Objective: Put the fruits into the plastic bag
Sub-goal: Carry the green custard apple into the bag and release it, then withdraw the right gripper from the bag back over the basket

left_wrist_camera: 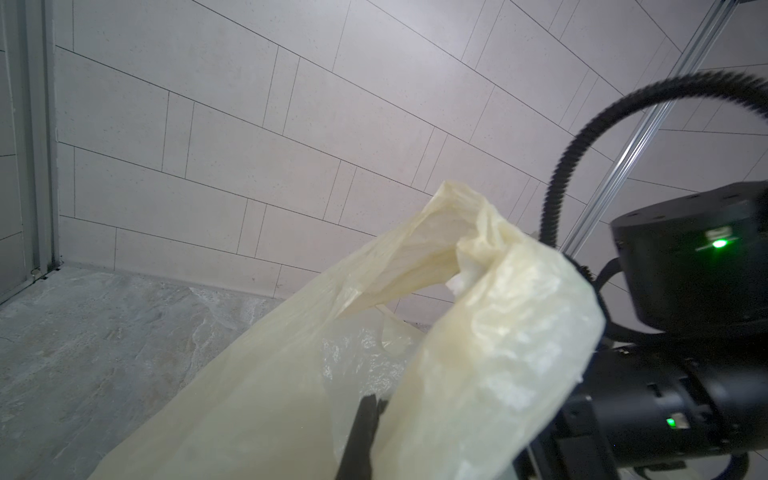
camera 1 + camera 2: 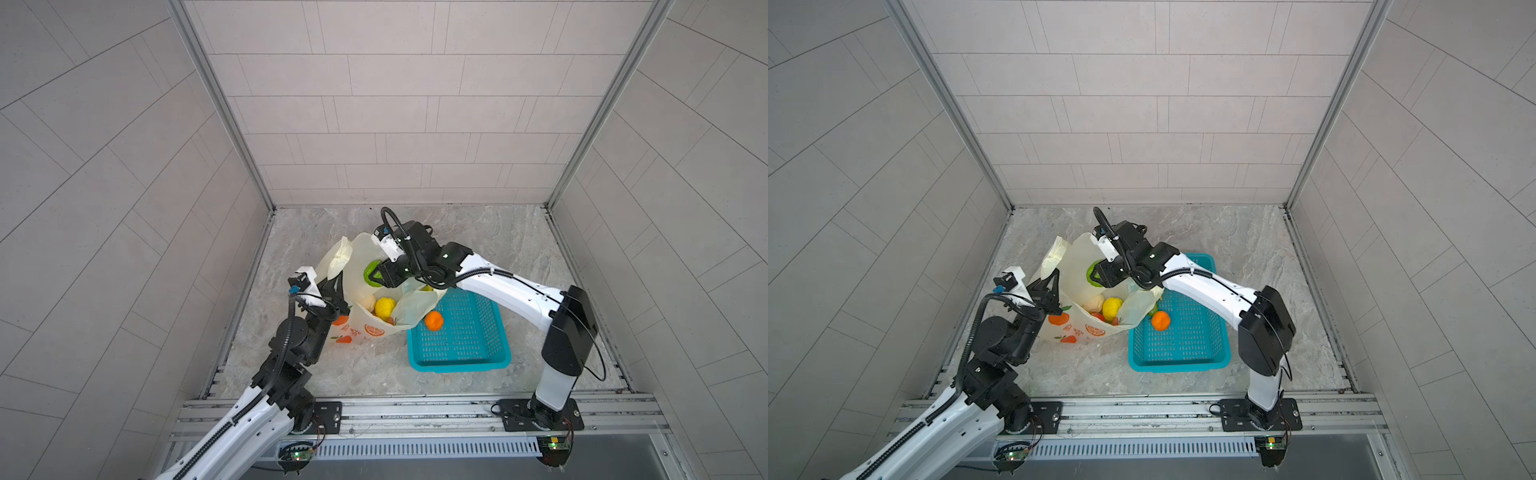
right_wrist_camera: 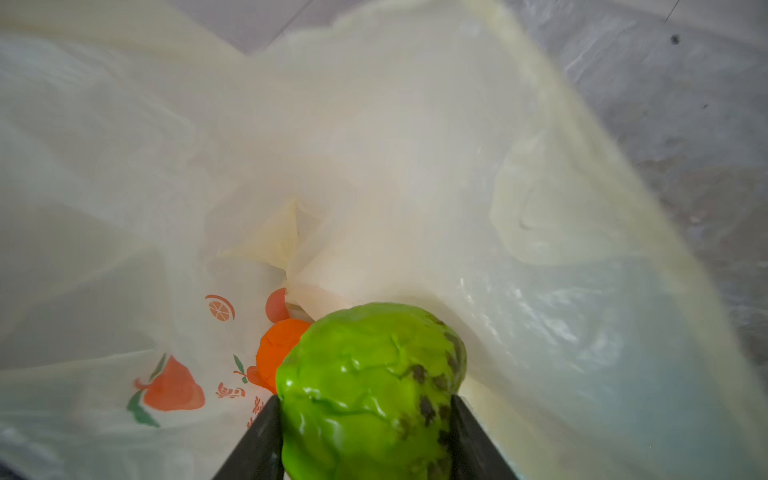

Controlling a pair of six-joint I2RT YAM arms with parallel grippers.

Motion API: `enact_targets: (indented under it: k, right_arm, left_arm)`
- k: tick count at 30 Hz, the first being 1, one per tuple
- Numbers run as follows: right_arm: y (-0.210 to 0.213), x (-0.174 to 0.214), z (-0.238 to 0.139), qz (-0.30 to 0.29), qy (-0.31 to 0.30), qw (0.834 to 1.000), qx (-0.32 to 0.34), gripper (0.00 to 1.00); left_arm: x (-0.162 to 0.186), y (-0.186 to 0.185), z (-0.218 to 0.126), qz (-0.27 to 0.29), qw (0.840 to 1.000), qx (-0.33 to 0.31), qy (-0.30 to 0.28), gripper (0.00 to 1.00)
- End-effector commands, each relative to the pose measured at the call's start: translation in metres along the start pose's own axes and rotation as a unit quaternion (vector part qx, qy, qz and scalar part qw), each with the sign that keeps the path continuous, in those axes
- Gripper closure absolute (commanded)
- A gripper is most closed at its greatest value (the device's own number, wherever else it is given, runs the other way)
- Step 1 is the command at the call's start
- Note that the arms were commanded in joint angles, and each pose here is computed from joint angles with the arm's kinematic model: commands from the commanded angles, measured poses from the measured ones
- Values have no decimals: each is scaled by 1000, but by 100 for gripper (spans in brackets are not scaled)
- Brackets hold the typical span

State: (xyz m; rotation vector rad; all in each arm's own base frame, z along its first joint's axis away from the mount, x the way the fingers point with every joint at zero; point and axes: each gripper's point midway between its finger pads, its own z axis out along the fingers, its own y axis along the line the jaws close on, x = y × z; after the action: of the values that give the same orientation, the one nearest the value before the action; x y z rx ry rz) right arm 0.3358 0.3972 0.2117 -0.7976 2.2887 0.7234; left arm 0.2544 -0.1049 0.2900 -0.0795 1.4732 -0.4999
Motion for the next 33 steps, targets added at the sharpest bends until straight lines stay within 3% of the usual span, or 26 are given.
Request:
enact_targets:
  k: [1, 6, 12, 19, 23, 29, 33]
  right_arm:
    - [3, -17, 5, 10, -11, 1000, -7, 46]
    - [2, -20, 11, 14, -3, 1000, -2, 28]
    - [-8, -23, -12, 3, -21, 999, 28, 23]
    - [-34, -53, -94, 6, -98, 993, 59, 23]
    - [-80, -56, -153, 47, -148, 980, 126, 23]
    - [-174, 8, -212, 208, -183, 931, 238, 23]
    - [-179, 68, -186, 225, -126, 935, 243, 24]
  left_arm:
    - [-4, -2, -2, -6, 1000, 5, -10, 100]
    - [-5, -1, -3, -5, 1000, 4, -12, 100]
    - [-4, 0, -3, -1, 1000, 0, -11, 100]
    - [-4, 2, -3, -3, 1000, -5, -11, 100]
    - [-3, 3, -3, -2, 1000, -7, -10, 100]
    - [0, 4, -1, -1, 1000, -10, -8, 100]
    - [1, 3, 1, -3, 1000, -8, -9, 100]
